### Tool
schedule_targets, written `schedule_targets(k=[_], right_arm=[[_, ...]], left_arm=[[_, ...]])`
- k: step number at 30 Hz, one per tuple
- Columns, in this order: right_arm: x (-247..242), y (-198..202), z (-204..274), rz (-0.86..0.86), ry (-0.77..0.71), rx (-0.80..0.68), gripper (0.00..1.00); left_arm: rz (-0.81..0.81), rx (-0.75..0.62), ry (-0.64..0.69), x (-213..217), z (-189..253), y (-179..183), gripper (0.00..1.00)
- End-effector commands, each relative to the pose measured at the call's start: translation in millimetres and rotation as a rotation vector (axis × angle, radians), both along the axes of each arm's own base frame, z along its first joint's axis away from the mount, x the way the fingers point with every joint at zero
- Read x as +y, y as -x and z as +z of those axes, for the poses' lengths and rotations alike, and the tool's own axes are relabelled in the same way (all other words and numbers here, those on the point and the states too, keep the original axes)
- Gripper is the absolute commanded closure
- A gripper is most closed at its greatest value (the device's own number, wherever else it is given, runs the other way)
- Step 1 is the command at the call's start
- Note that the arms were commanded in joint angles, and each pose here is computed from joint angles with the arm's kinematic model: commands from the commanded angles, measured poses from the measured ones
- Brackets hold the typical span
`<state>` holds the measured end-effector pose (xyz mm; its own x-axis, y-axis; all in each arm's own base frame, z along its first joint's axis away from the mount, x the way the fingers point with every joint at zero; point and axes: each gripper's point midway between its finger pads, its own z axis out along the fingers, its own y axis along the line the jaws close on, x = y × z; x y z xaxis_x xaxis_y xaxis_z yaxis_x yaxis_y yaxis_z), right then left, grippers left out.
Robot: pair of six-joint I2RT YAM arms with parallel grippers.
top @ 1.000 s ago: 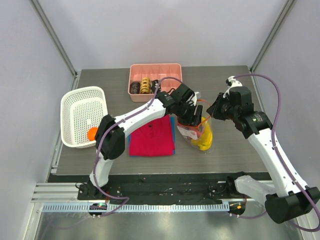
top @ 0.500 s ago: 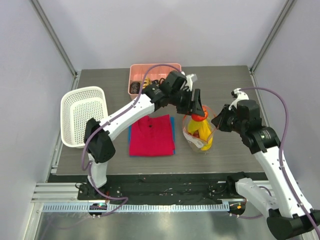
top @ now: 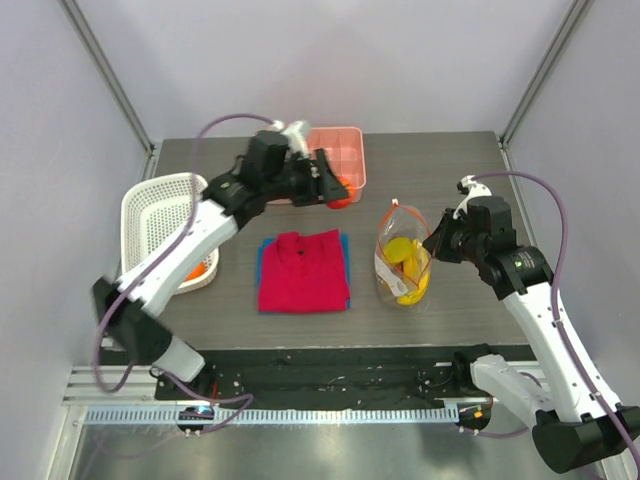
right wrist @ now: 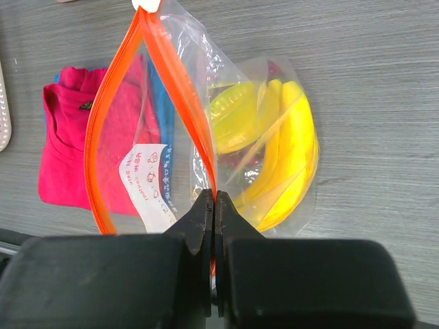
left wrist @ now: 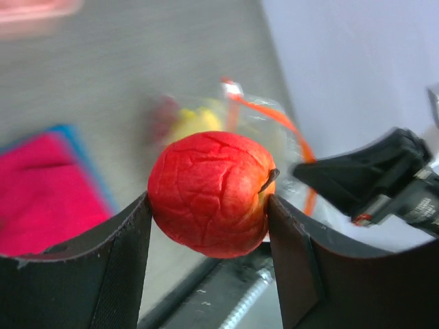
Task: Open the zip-top bag and remove the fake food
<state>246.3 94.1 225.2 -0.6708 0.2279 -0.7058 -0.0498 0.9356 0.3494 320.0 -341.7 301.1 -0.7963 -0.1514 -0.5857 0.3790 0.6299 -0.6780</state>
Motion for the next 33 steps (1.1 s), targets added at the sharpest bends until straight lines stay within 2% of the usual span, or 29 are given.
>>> schedule_targets(k=[1, 2, 3, 4, 5, 6, 10, 12, 14, 18, 22, 24, 25, 26, 28, 29, 33], right_arm=[[1.0, -7.6, 19.4, 0.007, -0.007, -0.068, 0.99], [1.6, -6.9, 19.5, 0.009, -0.009, -0.067, 0.99], [2.4, -7.3, 19.8, 0.012, -0.014, -0.066, 0.99], [2.7, -7.0, 19.6, 0.012, -0.016, -0.064, 0.99], [3.1, -6.7, 19.9, 0.015, -0.016, -0.062, 0.99], [4.7, -5.9, 20.4, 0.022, -0.021, -0.059, 0.99], [7.6, -3.1, 23.7, 0.037, -0.032, -0.050, 0.99], [7.5, -2.0, 25.0, 0.037, -0.035, -0.051, 0.99], [8.4, -0.8, 24.2, 0.043, -0.036, -0.046, 0.99], [9.4, 0.0, 27.4, 0.049, -0.043, -0.052, 0.99], [9.3, 1.6, 28.4, 0.051, -0.045, -0.058, 0.99], [9.5, 2.5, 29.0, 0.050, -0.049, -0.061, 0.99], [9.3, 3.0, 29.1, 0.050, -0.050, -0.063, 0.99], [9.3, 2.9, 29.7, 0.051, -0.049, -0.065, 0.99], [9.3, 3.4, 30.5, 0.050, -0.052, -0.068, 0.99], [9.3, 3.5, 29.9, 0.049, -0.053, -0.066, 0.99], [11.1, 4.1, 30.5, 0.054, -0.062, -0.068, 0.99]], left_arm=[[0.428, -0.182, -0.265, 141.7, 10.7, -13.3, 1.00], [0.528, -0.162, -0.304, 166.5, 2.7, -15.5, 1.00], [0.707, -0.151, -0.378, 214.0, -4.0, -26.6, 1.00], [0.787, -0.093, -0.462, 242.5, -23.4, -18.1, 1.00], [0.892, -0.054, -0.480, 268.4, -28.2, -15.6, 1.00], [1.046, -0.024, -0.545, 310.9, -34.3, -14.9, 1.00], [1.237, 0.157, -0.633, 381.4, -75.5, -1.8, 1.00], [1.225, 0.221, -0.679, 394.0, -103.8, -7.2, 1.00], [1.221, 0.326, -0.662, 407.5, -127.0, -9.6, 1.00], [1.092, 0.486, -0.703, 408.7, -177.9, -31.7, 1.00], [0.989, 0.575, -0.746, 406.4, -207.6, -41.1, 1.00], [0.947, 0.608, -0.722, 401.2, -216.2, -43.6, 0.97], [0.928, 0.622, -0.722, 398.8, -221.1, -43.8, 0.88], [0.921, 0.624, -0.713, 396.8, -221.9, -43.6, 0.66], [0.928, 0.629, -0.719, 397.3, -223.0, -38.2, 0.42], [0.939, 0.611, -0.719, 398.1, -215.9, -36.4, 0.24], [0.977, 0.545, -0.739, 403.4, -187.9, -26.5, 0.15]])
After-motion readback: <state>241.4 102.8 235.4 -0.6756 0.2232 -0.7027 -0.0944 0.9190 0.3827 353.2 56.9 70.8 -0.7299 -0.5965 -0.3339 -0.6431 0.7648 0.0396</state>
